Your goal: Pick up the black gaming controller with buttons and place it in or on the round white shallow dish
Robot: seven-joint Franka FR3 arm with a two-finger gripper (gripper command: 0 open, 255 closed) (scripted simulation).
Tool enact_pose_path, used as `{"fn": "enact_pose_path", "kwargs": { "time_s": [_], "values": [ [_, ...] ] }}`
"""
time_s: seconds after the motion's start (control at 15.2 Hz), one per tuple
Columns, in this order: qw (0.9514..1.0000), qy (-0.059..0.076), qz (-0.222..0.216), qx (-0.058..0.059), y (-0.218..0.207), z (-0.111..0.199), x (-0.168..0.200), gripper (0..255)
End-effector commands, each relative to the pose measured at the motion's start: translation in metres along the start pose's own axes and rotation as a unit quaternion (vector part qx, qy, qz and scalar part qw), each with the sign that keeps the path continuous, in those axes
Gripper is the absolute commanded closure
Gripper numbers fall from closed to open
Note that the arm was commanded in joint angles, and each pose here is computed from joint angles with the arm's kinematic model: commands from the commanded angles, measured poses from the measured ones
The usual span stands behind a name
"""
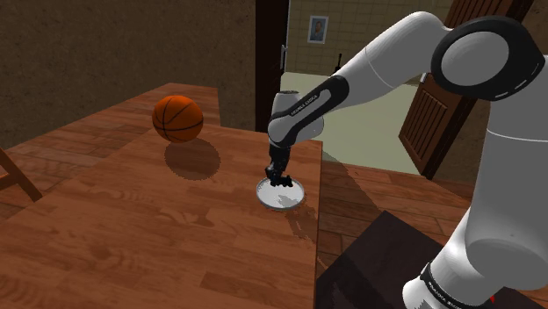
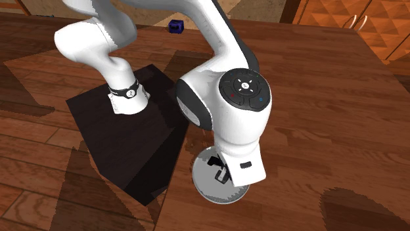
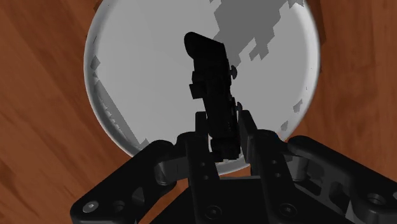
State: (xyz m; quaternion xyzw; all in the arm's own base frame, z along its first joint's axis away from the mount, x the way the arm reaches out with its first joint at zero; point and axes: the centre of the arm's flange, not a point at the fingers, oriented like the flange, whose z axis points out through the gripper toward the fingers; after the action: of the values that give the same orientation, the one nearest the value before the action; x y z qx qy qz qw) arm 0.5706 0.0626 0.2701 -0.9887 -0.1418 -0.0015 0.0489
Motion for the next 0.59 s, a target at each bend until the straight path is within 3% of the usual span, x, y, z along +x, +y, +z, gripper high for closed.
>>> {"fn": "enact_pose_path", "kwargs": {
  "time_s": [0.0, 0.07, 0.4, 0.53],
  "values": [
    [1.0000, 0.000, 0.000, 0.000, 0.000, 0.000, 0.000, 255],
    [1.0000, 0.000, 0.000, 0.000, 0.000, 0.000, 0.000, 0],
    [1.0000, 0.000, 0.000, 0.000, 0.000, 0.000, 0.000, 0],
    [1.0000, 0.000, 0.000, 0.000, 0.000, -0.026, 0.000, 0]
  ]
}}
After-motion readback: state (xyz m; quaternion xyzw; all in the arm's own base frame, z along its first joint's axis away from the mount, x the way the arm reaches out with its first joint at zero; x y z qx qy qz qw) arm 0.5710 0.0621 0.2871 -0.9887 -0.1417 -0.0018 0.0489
